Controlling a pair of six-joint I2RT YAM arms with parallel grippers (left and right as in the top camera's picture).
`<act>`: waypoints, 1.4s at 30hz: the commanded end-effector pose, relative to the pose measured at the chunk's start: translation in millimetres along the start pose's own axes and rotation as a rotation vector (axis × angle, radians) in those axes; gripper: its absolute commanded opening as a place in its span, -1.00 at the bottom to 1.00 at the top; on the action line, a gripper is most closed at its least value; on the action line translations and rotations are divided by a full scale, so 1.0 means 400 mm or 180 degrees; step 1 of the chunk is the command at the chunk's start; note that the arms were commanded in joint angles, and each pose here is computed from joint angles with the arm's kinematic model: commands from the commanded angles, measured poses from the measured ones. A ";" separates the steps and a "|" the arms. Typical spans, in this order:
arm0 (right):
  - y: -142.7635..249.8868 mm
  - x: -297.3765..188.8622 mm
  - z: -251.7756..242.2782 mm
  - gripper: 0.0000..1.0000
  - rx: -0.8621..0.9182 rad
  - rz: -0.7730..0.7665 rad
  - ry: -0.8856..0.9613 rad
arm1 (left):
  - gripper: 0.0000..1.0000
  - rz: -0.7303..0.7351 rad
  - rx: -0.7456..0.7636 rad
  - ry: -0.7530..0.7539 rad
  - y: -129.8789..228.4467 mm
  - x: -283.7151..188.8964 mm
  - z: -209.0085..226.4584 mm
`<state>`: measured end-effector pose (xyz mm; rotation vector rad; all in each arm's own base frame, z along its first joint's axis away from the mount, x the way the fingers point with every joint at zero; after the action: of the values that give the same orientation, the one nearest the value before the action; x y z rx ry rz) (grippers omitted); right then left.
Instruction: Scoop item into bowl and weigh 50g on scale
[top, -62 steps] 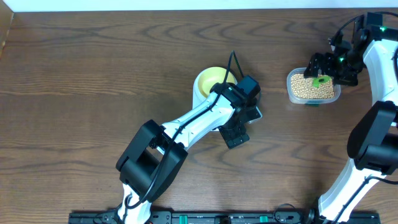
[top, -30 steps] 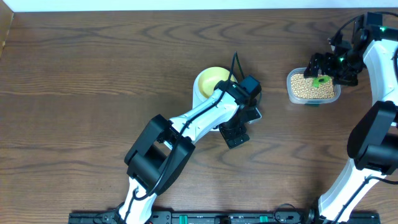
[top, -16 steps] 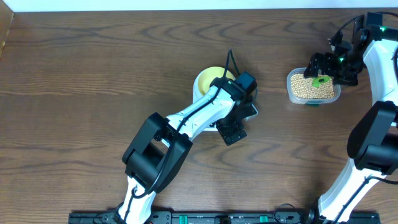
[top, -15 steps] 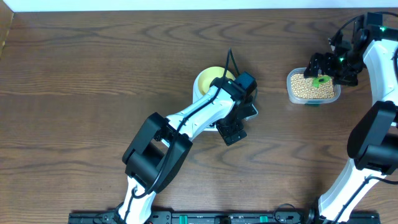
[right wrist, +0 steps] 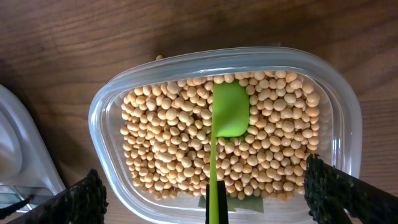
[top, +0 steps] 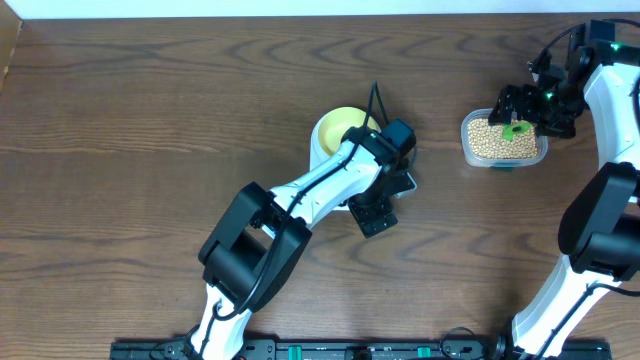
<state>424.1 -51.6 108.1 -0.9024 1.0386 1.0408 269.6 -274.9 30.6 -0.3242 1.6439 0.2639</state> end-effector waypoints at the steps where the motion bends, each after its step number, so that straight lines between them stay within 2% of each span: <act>1: -0.010 -0.005 0.003 0.98 -0.0024 -0.0034 -0.0010 | 0.96 0.0035 0.0083 0.0062 -0.004 0.018 -0.005; 42: -0.010 -0.005 0.003 0.99 -0.0024 -0.0034 -0.0010 | 0.96 0.0085 0.0050 0.0090 0.003 0.035 0.001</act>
<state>424.0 -51.6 108.1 -0.9022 1.0389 1.0411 269.4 -275.1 29.6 -0.3104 1.6468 0.2525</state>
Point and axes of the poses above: each gripper's point midway between its finger pads, its own x axis out along the fingers, its own z axis along the line the jaws close on, y = z × x, the point moved 1 cm from there along -x, back along the fingers, and after that the axes turned 5 degrees about x, right-handed, at the moved point
